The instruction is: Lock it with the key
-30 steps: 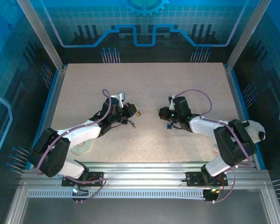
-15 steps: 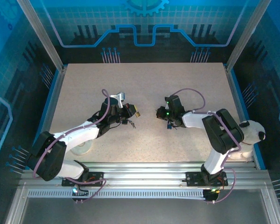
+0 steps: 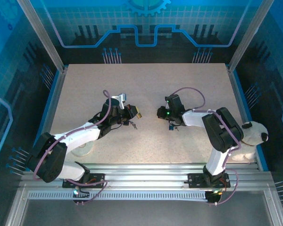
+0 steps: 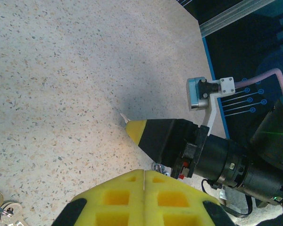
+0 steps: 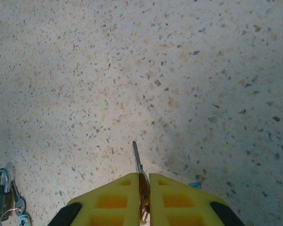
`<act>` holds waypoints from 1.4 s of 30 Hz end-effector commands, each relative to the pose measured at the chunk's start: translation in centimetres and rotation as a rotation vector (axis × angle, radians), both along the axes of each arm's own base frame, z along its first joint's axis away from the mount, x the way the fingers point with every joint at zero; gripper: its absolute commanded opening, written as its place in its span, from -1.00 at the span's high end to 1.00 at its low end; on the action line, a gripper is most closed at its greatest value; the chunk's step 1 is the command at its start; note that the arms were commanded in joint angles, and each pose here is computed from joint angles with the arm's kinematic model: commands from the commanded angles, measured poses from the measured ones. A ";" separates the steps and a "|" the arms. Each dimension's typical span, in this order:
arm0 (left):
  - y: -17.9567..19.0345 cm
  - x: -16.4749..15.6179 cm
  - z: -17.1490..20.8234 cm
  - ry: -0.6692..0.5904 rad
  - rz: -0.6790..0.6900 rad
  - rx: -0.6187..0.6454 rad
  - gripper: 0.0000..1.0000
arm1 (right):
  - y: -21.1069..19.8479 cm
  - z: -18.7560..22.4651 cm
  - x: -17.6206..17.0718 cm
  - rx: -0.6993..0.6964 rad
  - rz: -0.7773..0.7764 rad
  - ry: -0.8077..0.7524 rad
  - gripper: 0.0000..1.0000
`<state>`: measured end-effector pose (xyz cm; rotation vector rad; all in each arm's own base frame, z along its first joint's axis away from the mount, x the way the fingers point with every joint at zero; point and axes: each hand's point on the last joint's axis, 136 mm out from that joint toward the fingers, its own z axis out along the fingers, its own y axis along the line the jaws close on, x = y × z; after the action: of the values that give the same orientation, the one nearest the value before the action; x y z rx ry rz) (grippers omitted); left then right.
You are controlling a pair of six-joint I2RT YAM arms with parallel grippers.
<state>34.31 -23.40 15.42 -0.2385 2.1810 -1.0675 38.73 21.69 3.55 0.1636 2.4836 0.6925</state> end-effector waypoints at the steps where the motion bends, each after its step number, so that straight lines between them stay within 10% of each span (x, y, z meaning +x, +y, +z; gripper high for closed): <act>1: -0.6 -0.2 1.1 -0.030 -0.039 -0.003 1.00 | 0.4 -0.1 0.3 -0.022 0.017 0.002 0.79; 17: -0.7 -0.2 1.4 -0.033 -0.042 -0.009 1.00 | 0.5 1.6 0.1 -0.031 0.056 -0.005 0.47; 36: -1.7 -0.2 0.1 0.006 -0.078 0.052 1.00 | -5.8 12.9 -4.7 -0.259 0.005 -0.270 -0.99; 42: -2.0 -0.3 0.0 0.005 -0.083 0.106 1.00 | -8.8 13.8 -7.0 -0.340 -0.094 -0.346 -1.00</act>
<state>33.51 -25.05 14.77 -0.1510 2.2619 -1.0395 33.06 14.99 18.50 0.0085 2.1980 0.3724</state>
